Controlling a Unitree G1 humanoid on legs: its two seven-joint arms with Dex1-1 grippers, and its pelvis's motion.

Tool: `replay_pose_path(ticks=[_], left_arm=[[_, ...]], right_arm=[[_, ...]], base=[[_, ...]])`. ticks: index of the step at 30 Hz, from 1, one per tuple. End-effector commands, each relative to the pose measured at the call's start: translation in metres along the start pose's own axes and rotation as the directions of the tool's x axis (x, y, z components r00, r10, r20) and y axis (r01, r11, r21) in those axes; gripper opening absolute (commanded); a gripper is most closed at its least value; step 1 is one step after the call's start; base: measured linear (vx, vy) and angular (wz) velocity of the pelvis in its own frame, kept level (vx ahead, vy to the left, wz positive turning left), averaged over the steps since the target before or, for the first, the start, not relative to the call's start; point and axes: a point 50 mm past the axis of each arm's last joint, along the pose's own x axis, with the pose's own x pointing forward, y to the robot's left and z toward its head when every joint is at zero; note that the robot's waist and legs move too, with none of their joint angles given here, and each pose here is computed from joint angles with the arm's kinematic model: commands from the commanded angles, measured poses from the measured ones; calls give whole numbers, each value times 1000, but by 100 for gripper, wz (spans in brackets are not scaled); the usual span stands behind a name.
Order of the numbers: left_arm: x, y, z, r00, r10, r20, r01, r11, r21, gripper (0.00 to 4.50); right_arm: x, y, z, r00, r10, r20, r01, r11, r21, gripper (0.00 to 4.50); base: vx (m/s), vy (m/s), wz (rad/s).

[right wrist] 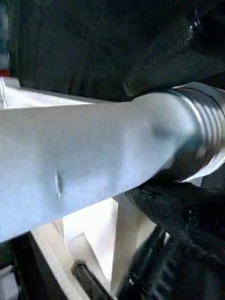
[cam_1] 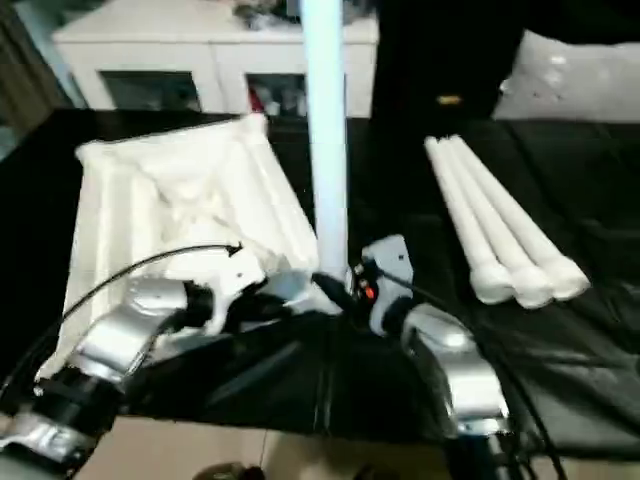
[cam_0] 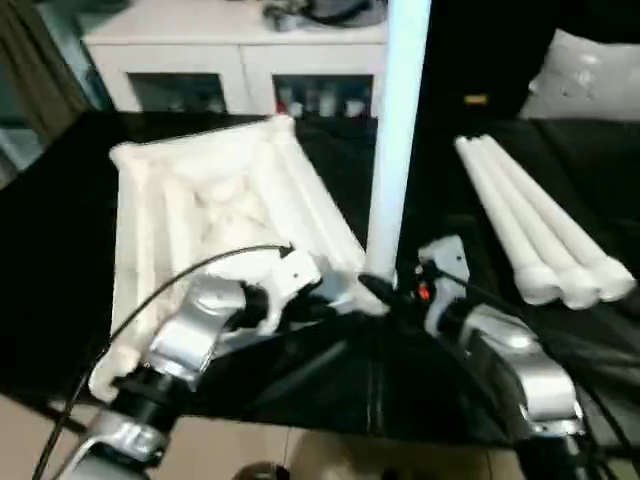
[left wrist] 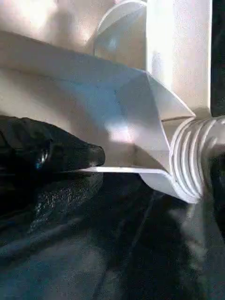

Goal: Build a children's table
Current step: Rotate leg to tighten

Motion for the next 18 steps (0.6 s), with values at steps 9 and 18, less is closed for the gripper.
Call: replay_pose_path(ticks=[9, 18], left_arm=[[22, -21, 51, 989, 61, 134, -70, 996, 59, 0], [-4, -2, 22, 998, 47, 29, -51, 991, 122, 0]], right_arm=[[26, 42, -20, 995, -6, -102, 16, 995, 101, 338], [9, 10, -5, 993, -116, -10, 116, 992, 47, 413]], base=[[31, -12, -7], [0, 0, 0]])
